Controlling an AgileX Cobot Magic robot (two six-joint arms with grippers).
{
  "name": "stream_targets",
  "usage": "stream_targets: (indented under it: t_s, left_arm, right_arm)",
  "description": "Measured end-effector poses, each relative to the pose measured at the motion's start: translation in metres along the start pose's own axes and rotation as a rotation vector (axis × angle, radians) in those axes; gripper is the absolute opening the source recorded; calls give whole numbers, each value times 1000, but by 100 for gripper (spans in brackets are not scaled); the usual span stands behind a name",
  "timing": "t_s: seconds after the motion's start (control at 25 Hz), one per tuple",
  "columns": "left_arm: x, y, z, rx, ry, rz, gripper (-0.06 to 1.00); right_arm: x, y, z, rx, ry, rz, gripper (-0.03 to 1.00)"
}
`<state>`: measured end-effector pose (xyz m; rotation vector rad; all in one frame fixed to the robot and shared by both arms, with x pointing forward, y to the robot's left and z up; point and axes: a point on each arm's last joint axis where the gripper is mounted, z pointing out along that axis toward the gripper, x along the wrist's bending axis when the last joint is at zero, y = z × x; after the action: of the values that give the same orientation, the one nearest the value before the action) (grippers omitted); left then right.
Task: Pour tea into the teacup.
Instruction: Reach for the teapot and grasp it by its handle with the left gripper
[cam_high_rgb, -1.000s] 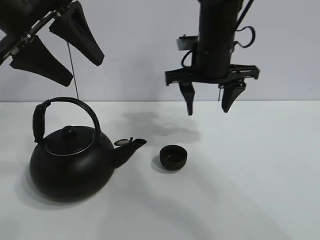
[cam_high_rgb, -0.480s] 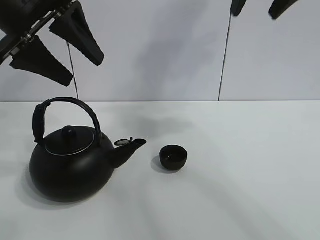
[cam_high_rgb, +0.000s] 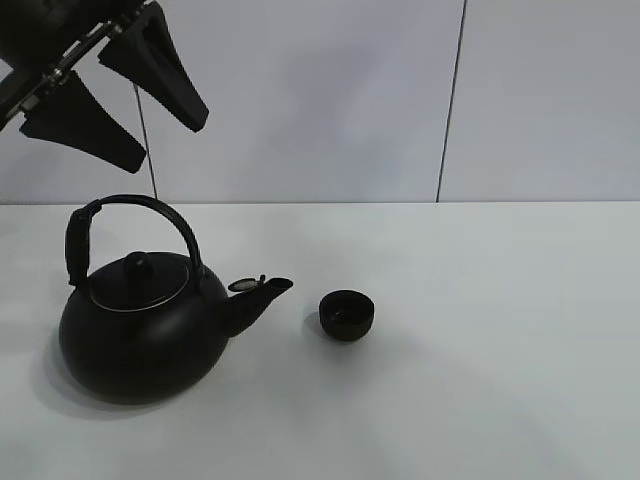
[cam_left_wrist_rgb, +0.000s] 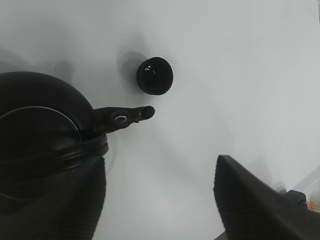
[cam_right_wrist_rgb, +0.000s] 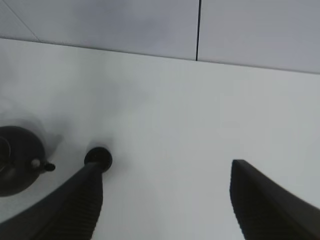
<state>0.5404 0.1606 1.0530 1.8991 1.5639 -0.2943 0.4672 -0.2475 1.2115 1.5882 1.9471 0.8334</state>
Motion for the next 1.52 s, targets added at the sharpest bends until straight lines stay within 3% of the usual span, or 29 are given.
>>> stream_targets:
  t_s: [0.24, 0.4, 1.08, 1.52]
  left_arm:
    - [0, 0, 0, 0, 0, 0, 46]
    - [0, 0, 0, 0, 0, 0, 46]
    - [0, 0, 0, 0, 0, 0, 46]
    - [0, 0, 0, 0, 0, 0, 46]
  right_arm:
    - [3, -73, 20, 146, 30, 101, 50]
    - [7, -97, 46, 194, 71, 155, 50]
    - [17, -125, 116, 426, 136, 310, 50]
    - [25, -126, 119, 409, 214, 399, 49]
